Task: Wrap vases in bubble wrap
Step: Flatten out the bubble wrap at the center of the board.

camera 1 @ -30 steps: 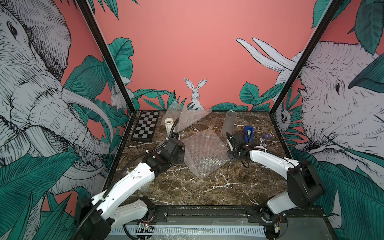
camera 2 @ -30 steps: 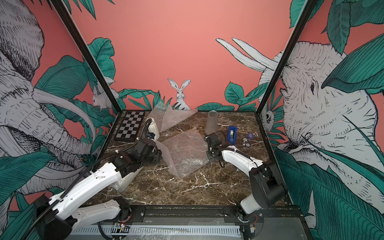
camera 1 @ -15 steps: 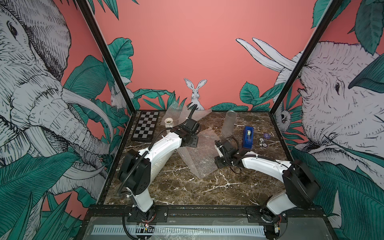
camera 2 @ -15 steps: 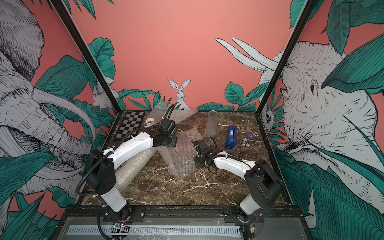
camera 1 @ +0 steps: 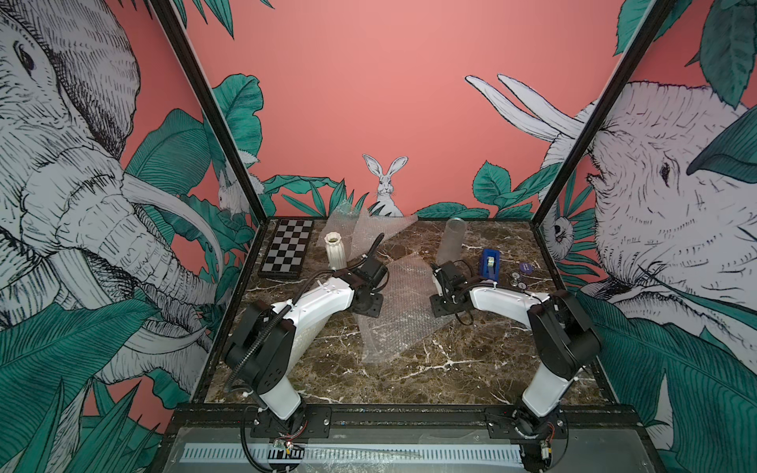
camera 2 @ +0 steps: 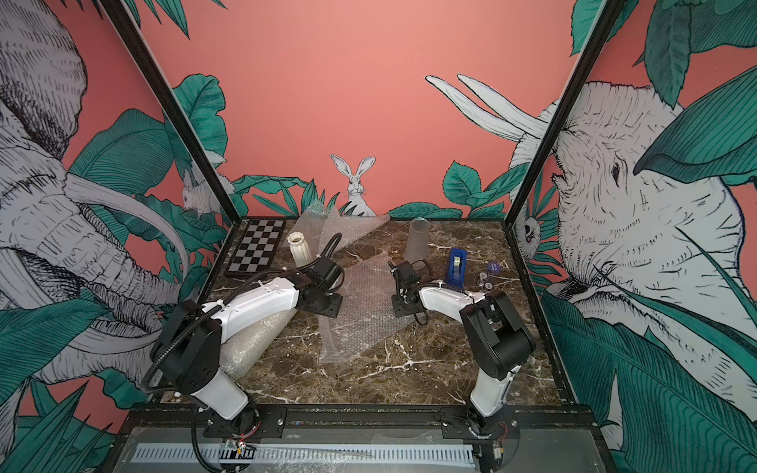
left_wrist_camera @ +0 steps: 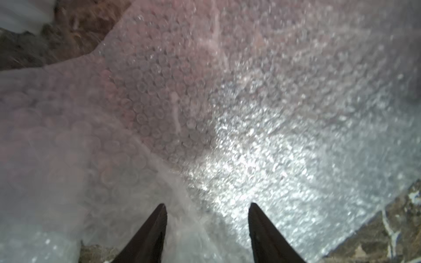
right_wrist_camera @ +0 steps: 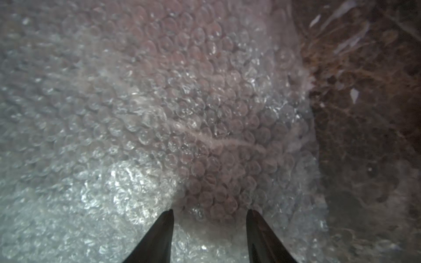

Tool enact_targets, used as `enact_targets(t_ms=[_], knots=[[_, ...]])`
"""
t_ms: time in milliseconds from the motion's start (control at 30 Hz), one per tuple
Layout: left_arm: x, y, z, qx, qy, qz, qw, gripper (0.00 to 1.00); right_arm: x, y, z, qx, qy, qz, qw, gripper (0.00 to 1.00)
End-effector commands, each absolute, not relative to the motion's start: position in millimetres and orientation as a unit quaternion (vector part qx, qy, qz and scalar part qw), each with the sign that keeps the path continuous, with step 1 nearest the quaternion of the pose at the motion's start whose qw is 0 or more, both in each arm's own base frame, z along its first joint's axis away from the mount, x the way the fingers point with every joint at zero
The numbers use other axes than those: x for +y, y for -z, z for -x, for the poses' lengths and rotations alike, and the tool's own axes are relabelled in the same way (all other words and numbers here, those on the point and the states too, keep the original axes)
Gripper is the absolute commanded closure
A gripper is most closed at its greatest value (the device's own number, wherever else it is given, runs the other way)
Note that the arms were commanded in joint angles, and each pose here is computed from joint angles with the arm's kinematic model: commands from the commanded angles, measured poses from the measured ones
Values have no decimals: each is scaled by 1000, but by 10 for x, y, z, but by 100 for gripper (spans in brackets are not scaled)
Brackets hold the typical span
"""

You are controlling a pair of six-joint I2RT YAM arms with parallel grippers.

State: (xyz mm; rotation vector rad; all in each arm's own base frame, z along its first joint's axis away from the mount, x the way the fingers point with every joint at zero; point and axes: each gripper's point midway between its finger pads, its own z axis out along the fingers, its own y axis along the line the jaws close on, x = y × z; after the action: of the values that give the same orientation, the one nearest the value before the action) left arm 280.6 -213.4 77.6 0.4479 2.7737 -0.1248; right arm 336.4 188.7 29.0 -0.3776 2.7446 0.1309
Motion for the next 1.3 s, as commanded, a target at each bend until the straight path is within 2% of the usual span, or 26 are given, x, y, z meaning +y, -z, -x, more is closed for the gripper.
enact_targets(t_ms=[0, 167, 300, 433, 600, 700, 800, 1033, 1267], knots=[[-2259, -895, -2476, 970, 73, -169, 156, 42, 1784, -338, -3511, 972, -30, 138, 186, 47], [-2196, -696, -2050, 975, 71, -172, 122, 43, 1709, -410, -3718, 968, -12, 146, 202, 47], [-2249, -934, -1985, 965, 98, -181, 165, 43, 1734, -609, -3745, 961, -19, 161, 225, 45], [-2237, -1209, -2264, 953, 106, -172, 227, 36, 1717, -785, -3567, 960, -41, 144, 238, 45], [-2247, -1065, -2729, 959, 88, -168, 212, 35, 1590, -756, -3143, 968, -54, 103, 225, 44], [-2228, -841, -2938, 968, 71, -161, 178, 35, 1602, -609, -2927, 973, -69, 89, 202, 44], [-2206, -637, -2992, 973, 60, -158, 156, 36, 1653, -469, -2856, 975, -83, 83, 189, 44], [-2101, -419, -2695, 979, 62, -147, 128, 36, 1833, -248, -3082, 978, -82, 99, 166, 47], [-1958, -310, -2124, 982, 46, -142, 114, 36, 1910, -257, -3473, 974, -38, 144, 174, 47]])
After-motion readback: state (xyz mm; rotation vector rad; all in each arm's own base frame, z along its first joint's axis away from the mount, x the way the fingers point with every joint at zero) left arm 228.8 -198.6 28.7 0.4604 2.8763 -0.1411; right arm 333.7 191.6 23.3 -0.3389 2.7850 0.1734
